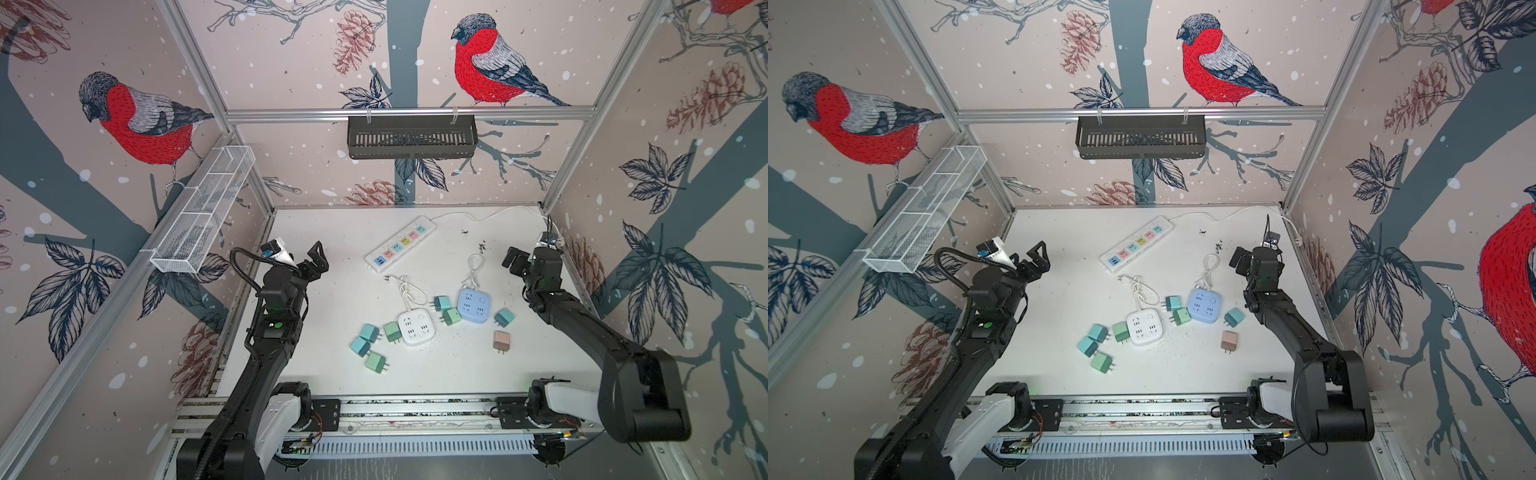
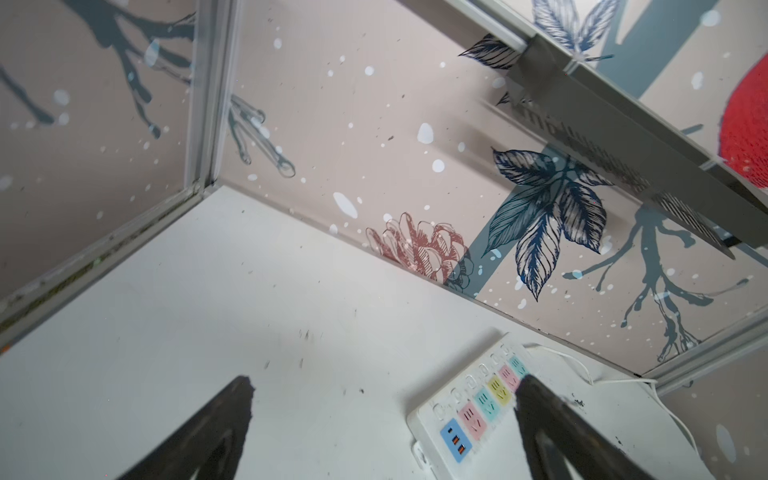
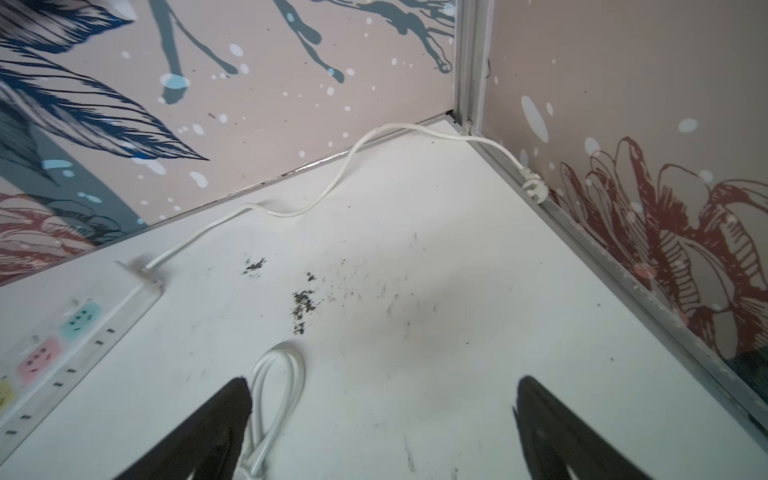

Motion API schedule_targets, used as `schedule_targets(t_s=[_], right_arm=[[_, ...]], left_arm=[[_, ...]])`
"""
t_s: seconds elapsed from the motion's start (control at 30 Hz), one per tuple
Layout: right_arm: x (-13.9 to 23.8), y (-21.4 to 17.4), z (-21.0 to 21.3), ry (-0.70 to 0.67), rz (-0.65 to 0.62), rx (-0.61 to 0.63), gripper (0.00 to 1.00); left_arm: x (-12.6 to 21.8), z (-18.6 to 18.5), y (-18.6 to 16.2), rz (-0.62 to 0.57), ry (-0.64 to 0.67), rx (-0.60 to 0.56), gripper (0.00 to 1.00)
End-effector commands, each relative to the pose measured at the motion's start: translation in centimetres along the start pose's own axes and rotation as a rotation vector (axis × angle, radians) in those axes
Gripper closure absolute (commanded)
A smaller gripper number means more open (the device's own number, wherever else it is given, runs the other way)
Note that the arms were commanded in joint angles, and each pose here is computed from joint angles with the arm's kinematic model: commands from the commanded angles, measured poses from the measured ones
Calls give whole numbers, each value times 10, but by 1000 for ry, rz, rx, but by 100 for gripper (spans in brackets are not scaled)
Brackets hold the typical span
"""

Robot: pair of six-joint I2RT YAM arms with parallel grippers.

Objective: Insert the plug

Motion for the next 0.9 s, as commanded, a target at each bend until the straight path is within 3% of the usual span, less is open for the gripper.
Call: schedule_targets(t_s=[0.0,0.13,0.23,0.47,0.67,0.87], right_arm=[[11,15,4,30,-82,-37,1],[18,24,30,159,-10,-146,0],[13,29,49,166,40,-185,0],[-31,18,82,71,167,-78,16],[-70,4,104,49,238,-1,37],[-96,2,128,66,250,49,43]], left_arm=[[11,26,-17,30,138,129,2],[12,18,-20,3,57,127,2],[7,13,-27,39,24,162,2],[-5,5,-34,103,-11,178,3],[-9,-15,-34,149,-97,111,3],[-13,-31,-38,169,-141,72,4]])
Point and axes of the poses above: each gripper's point midway between its finger pads, its own x axis back along the fingers, its own z axis along the line the jaws close on, y = z × x, the point moved 1 cm from there along x, back along the fingers, and after that the axes turned 10 degrees about -x, right-handed, at the moved point
